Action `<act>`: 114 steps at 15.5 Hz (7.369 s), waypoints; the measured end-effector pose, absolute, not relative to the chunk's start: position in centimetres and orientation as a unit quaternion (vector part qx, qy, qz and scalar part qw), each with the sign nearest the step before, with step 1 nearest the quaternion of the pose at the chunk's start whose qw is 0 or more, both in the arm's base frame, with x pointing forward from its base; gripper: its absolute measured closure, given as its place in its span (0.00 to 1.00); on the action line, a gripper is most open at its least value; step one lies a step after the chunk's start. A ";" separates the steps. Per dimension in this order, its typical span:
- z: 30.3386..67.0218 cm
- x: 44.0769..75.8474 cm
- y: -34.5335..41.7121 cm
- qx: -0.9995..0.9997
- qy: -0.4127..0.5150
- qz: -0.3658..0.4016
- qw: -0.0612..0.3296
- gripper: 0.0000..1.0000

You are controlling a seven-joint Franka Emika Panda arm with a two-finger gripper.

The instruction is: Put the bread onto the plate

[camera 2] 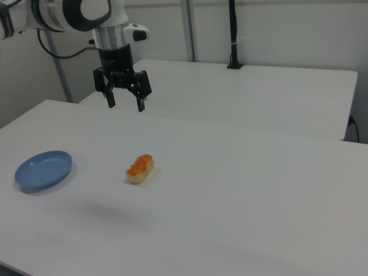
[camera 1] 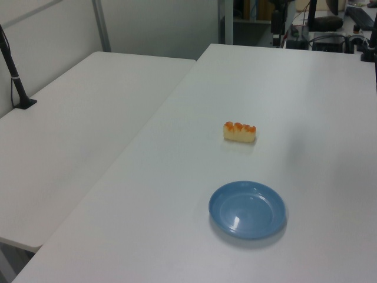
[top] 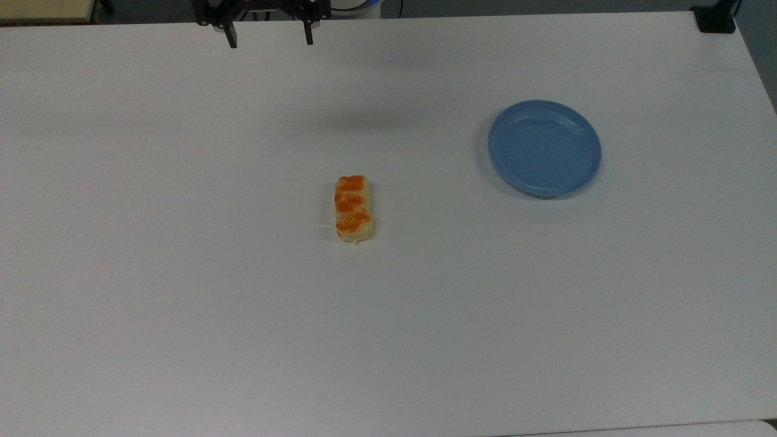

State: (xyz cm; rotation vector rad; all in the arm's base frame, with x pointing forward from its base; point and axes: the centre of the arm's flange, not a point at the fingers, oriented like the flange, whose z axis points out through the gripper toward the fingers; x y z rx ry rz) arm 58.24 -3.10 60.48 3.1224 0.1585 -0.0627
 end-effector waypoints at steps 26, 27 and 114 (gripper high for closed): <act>59.5 58.3 -1.1 0.995 0.074 -0.048 0.042 0.00; 59.4 58.2 -1.1 0.995 0.074 -0.052 0.042 0.00; 59.9 54.7 17.5 0.991 -0.113 0.038 0.066 0.00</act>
